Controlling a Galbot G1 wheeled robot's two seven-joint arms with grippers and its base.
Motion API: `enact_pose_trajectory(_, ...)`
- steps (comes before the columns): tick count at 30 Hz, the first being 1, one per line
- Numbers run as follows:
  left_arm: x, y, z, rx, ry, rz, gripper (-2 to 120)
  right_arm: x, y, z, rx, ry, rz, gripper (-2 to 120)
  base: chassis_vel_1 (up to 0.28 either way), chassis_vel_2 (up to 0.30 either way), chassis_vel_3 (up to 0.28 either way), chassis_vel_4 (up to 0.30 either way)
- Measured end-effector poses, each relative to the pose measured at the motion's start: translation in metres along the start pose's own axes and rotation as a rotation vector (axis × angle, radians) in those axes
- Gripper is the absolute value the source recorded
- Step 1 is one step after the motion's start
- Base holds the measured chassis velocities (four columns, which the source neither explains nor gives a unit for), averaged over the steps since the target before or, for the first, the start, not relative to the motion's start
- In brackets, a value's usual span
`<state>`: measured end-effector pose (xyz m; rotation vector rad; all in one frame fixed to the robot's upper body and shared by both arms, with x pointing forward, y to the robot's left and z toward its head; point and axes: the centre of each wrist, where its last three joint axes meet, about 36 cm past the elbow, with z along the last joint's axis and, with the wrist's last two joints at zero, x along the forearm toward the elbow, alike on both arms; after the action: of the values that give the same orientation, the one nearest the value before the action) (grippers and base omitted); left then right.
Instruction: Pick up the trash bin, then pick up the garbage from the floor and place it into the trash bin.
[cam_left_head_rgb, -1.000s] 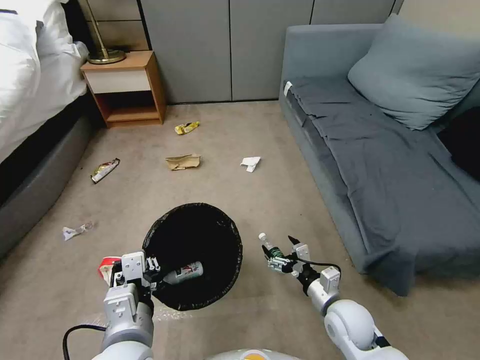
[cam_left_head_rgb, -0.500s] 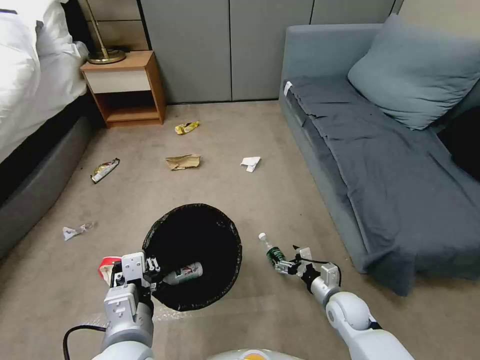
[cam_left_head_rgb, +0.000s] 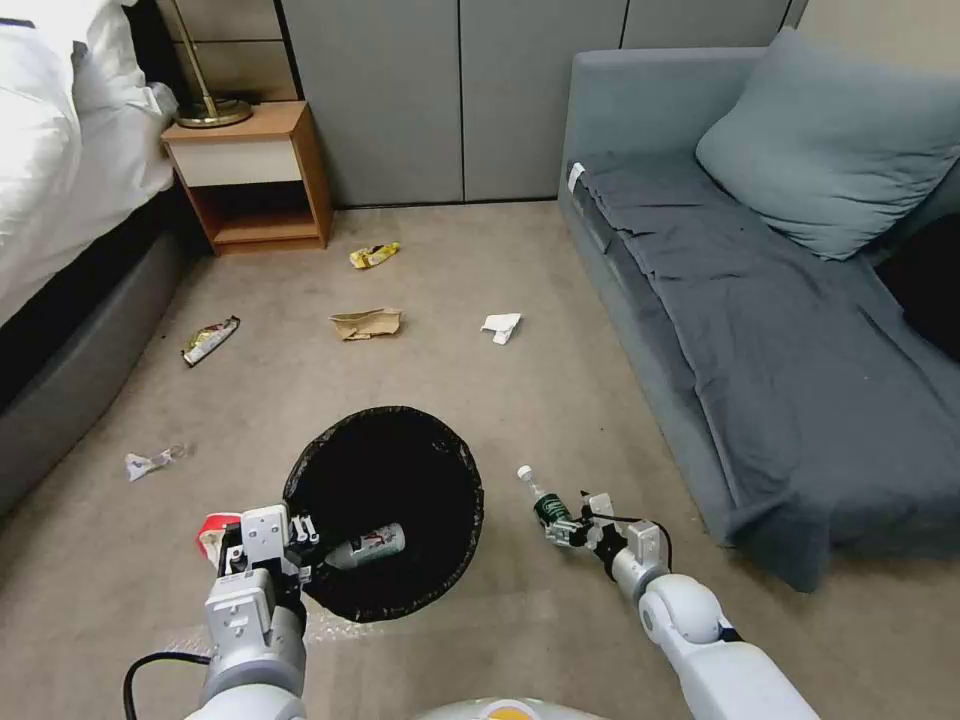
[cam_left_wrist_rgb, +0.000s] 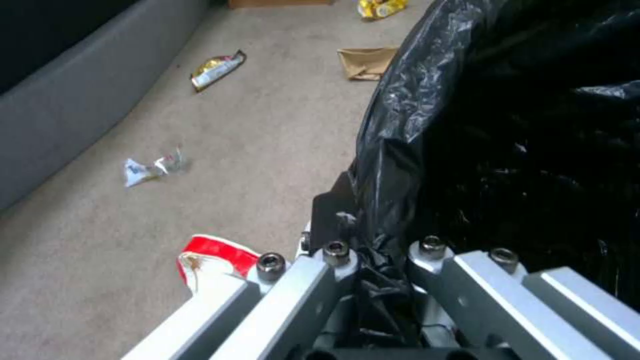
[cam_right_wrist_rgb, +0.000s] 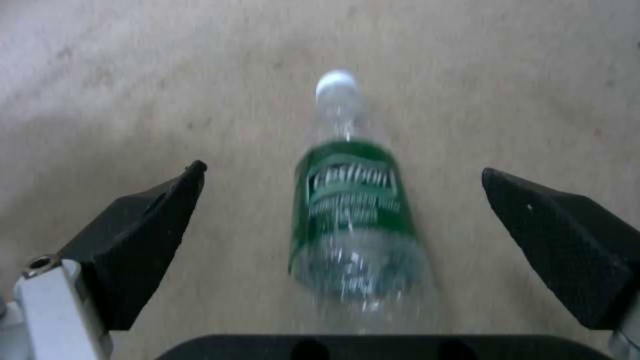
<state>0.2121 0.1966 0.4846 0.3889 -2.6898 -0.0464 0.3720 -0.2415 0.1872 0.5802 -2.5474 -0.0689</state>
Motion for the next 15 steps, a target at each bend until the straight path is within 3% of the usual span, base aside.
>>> enact_pose_trajectory(4,0.0,0.0,0.0,0.001,-0.002,0.0,1,0.002,0.002,0.012,0.009,0.014,0.003,93,0.0,0.0,0.0,0.0)
enact_pose_trajectory(15,0.0,-0.001,0.0,0.005,-0.006,-0.002,1,0.006,-0.005,0.039,0.026,0.046,0.026,54,0.0,0.0,0.0,0.0)
